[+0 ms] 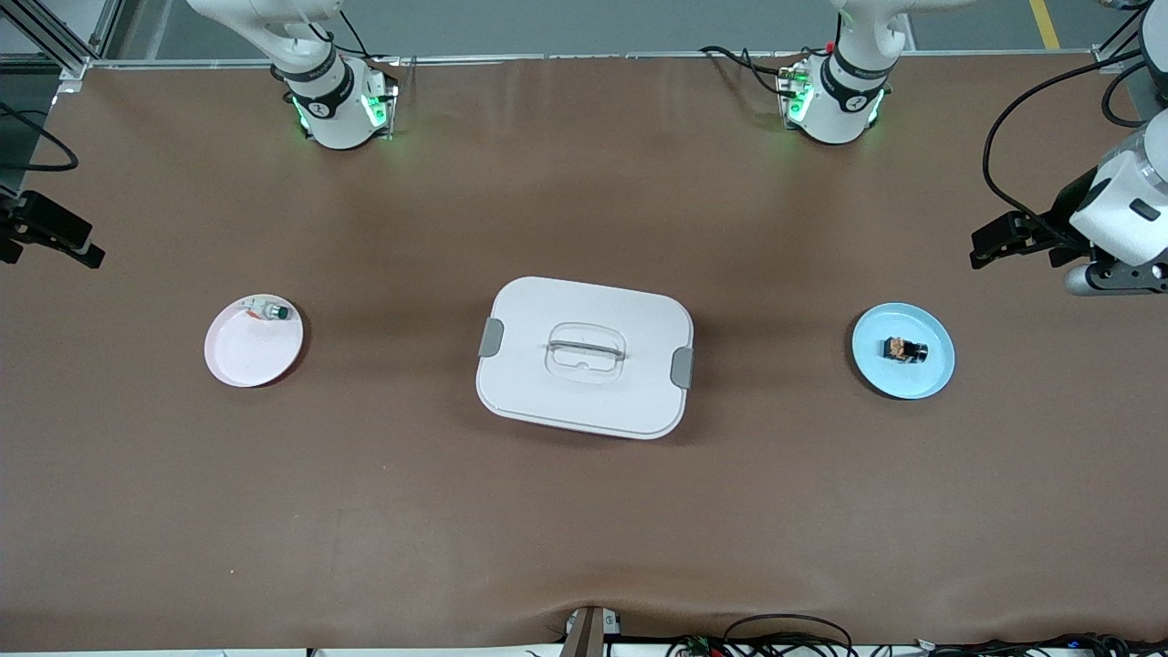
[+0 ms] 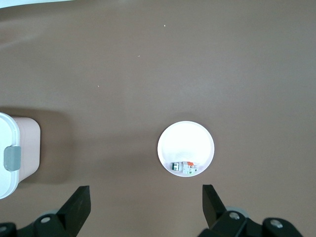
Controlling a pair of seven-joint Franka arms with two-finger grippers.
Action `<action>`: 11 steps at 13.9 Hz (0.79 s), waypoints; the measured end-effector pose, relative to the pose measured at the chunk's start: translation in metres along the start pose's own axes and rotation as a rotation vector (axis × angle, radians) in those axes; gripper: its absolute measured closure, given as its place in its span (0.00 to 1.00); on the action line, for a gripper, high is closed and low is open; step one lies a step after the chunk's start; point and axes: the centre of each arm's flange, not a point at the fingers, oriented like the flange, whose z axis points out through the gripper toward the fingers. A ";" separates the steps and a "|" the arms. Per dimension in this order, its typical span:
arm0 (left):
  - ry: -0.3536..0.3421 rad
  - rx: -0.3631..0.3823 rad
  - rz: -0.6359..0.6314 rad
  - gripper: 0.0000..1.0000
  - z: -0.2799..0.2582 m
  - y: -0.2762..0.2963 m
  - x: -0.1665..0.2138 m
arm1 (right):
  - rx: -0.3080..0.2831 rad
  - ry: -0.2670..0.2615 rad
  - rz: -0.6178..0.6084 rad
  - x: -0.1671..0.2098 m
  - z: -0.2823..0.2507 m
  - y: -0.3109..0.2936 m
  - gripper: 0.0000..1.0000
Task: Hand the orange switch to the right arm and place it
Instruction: 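Move the left gripper over the black-orange switch on the blue plate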
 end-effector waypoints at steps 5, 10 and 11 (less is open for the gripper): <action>-0.002 0.000 0.001 0.00 0.001 0.001 0.000 | 0.000 -0.002 0.000 0.000 0.000 0.000 0.00; -0.036 0.000 0.002 0.00 0.019 0.001 0.007 | 0.000 -0.003 0.000 0.000 0.001 0.000 0.00; -0.047 0.001 0.002 0.00 0.025 0.001 0.007 | 0.000 -0.003 0.000 0.000 0.001 0.000 0.00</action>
